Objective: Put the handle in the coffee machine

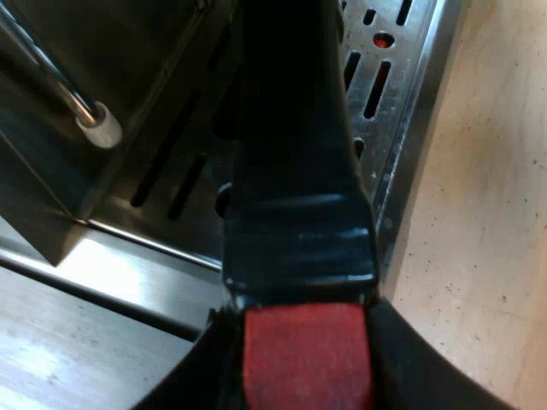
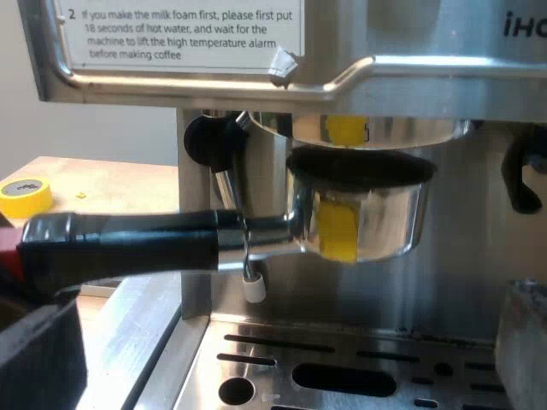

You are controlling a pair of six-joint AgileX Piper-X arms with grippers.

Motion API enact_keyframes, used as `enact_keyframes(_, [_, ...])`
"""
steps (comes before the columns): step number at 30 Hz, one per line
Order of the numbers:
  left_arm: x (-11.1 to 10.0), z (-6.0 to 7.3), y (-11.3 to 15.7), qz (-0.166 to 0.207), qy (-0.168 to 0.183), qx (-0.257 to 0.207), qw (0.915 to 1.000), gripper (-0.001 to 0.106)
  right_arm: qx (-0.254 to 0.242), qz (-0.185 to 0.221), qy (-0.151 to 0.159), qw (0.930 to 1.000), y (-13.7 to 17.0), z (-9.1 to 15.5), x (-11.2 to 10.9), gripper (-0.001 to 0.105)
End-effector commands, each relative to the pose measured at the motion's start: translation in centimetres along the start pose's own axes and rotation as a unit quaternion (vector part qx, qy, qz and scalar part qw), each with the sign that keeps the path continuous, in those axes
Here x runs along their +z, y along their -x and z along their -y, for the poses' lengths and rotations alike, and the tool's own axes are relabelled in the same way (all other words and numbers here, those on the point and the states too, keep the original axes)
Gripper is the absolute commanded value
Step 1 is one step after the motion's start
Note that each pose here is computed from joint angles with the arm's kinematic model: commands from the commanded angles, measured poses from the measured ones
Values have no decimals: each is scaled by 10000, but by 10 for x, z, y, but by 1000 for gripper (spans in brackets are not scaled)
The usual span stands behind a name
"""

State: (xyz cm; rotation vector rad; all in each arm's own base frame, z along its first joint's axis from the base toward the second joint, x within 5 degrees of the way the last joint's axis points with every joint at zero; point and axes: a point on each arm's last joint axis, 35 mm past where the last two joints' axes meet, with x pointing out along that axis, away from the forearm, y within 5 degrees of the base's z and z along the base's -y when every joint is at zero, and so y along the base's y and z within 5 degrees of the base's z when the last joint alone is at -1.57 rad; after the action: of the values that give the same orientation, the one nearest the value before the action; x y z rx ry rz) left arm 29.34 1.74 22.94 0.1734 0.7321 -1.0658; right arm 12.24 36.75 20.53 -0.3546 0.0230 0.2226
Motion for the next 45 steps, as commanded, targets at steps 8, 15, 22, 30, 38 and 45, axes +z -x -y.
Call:
enact_keyframes(8, [24,0,14,499,-208,-177,9984,0,-51,35,-40,10000,-1,2,3,105])
enact_keyframes(15, [27,2,17,577,-210,-232,9978,0,-51,35,-40,10000,-1,2,3,105])
enact_keyframes(22, [36,12,27,663,-577,-97,9961,0,-31,-8,57,10000,0,1,2,105])
enact_keyframes(30, [37,16,30,656,-542,-108,9963,0,-29,-17,76,10000,0,1,1,105])
enact_keyframes(38, [36,19,30,759,-396,-300,9959,0,-12,-39,-34,10000,-3,2,0,104])
enact_keyframes(45, [36,19,30,749,-392,-296,9960,0,87,-173,151,9997,-20,9,-7,57])
